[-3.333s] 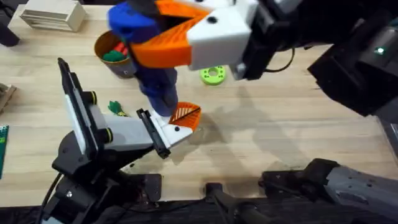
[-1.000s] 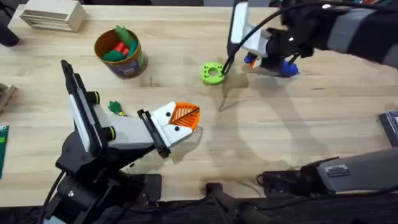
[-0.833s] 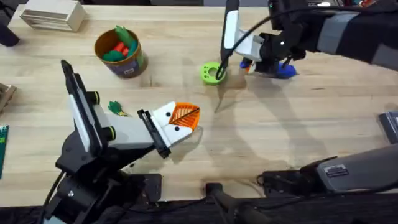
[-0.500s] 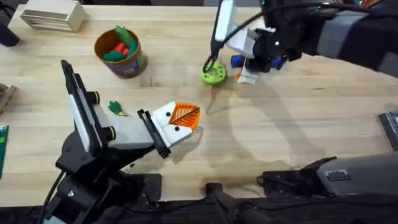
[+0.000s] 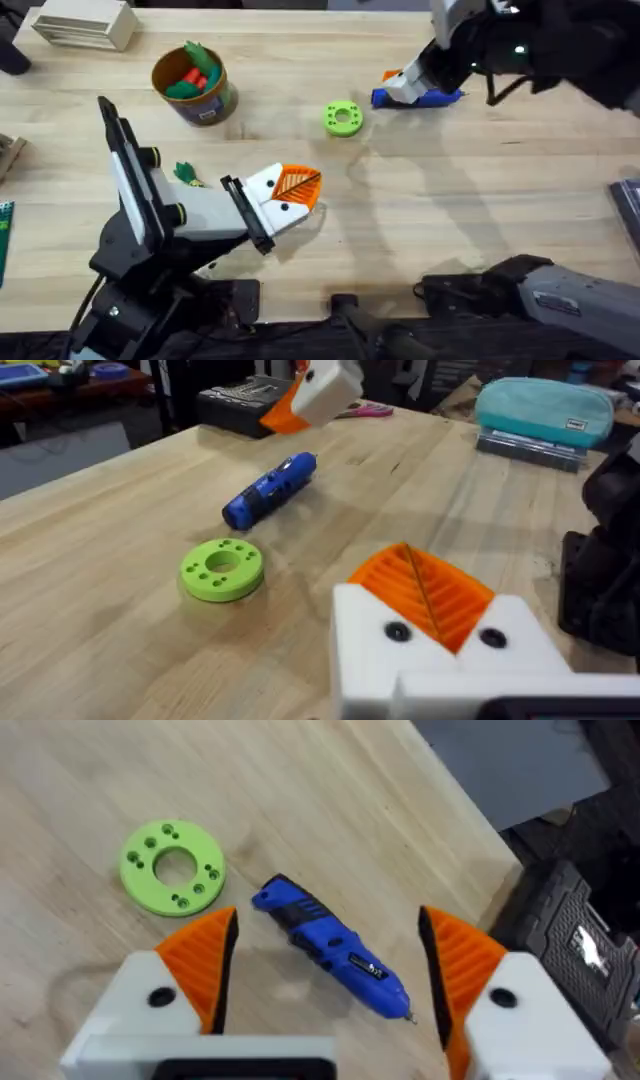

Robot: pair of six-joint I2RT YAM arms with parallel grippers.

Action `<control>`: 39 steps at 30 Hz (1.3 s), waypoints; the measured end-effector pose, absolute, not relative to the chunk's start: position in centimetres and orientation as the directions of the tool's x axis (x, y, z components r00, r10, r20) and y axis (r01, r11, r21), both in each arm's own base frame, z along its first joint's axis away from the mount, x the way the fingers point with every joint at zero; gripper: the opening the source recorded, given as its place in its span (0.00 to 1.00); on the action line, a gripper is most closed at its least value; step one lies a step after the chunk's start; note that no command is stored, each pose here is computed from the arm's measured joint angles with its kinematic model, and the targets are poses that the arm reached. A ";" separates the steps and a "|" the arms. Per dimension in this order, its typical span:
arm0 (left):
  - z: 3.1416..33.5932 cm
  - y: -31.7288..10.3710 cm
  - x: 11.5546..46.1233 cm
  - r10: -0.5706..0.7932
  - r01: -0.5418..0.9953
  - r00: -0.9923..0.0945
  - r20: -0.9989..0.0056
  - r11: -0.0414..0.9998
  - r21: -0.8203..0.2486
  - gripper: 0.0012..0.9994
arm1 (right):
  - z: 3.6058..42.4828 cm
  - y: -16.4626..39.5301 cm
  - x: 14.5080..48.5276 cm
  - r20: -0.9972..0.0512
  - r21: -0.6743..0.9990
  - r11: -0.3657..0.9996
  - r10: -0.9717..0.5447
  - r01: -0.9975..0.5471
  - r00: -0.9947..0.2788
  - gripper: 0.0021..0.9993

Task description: Pick up the gripper from the table and insert it into the empty holder that is missing its gripper. Then pick up a screw, insert it into the mounting hole, and use the screwdriver to tighten it. Finally, clean up the table by picking up the vegetable and placing it into the bucket.

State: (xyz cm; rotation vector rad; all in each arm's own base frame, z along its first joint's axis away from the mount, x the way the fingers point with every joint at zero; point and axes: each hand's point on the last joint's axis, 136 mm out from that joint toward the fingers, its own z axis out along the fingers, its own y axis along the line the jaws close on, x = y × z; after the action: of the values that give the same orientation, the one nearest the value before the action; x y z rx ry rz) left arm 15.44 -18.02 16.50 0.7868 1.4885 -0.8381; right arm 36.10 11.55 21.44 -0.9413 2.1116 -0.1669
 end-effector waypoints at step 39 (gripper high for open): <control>25.9 -10.8 20.5 0.141 0.410 -0.546 -0.826 0.904 -0.116 0.99 | 20.8 13.6 32.0 -0.678 -0.047 0.834 -0.431 -0.550 -0.596 0.97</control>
State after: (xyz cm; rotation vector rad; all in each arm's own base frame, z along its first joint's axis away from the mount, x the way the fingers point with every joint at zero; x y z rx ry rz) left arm 20.45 -10.78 25.92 0.3939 2.1424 -0.3705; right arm 31.98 13.61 20.81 -0.7121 2.2979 0.2161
